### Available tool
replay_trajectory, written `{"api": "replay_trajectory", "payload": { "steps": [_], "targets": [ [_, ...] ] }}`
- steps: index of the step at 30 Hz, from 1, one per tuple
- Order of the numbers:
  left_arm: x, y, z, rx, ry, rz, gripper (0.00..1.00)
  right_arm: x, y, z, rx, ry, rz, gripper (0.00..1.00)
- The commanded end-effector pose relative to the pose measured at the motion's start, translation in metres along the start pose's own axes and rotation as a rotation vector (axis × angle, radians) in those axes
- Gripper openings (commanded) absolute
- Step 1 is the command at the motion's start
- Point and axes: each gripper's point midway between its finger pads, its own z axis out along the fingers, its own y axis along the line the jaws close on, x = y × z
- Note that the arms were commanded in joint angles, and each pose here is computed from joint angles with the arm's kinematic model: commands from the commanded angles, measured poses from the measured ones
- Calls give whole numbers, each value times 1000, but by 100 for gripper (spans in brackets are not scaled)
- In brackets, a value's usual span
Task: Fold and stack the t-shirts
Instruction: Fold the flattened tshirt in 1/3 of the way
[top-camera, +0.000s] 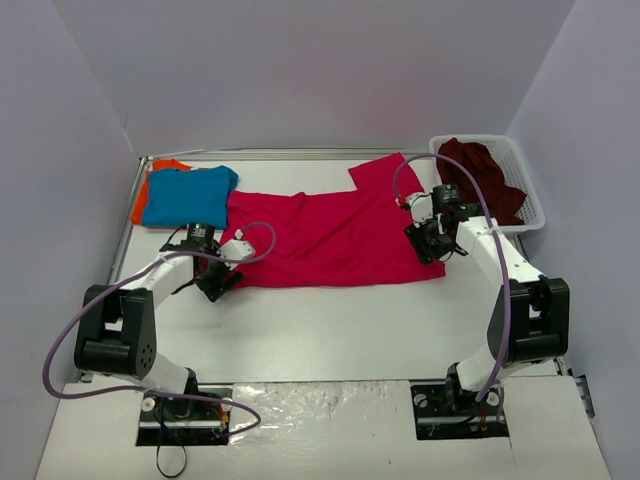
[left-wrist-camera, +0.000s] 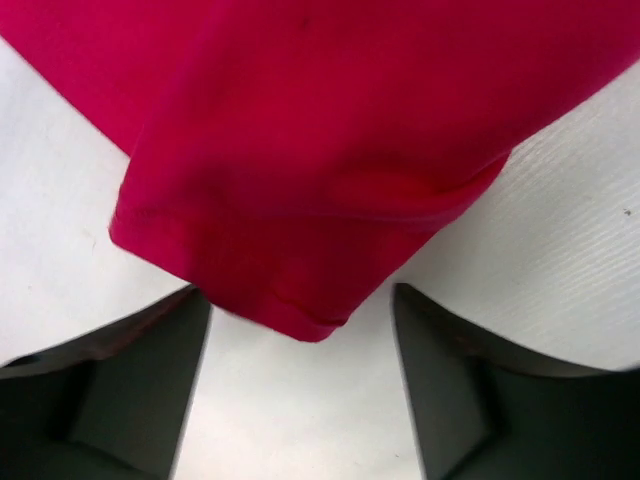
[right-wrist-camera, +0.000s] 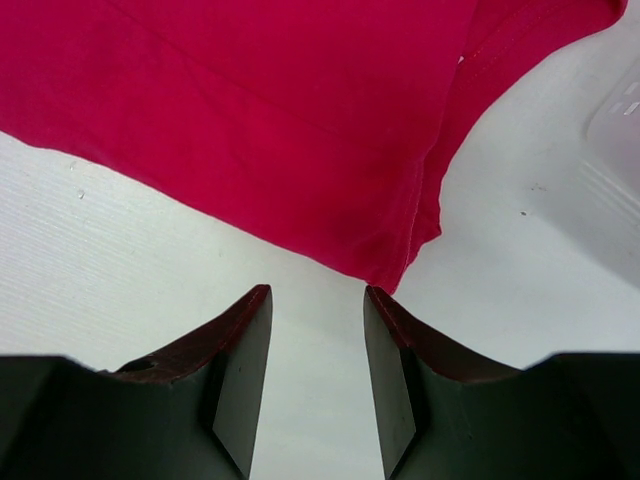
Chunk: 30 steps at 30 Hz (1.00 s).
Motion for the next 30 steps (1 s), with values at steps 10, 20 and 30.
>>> {"api": "replay_trajectory", "payload": {
  "steps": [10,20,30],
  "targets": [
    [0,-13,-10,86,15,65,26,6,0,-2,-14,-2,26,38],
    [8,-15,-21,74,36,92,2,30,-3,4,25,76,16,39],
    [3,-15,-23,60,19,78,2,52,-15,12,60,187,-15,44]
  ]
}}
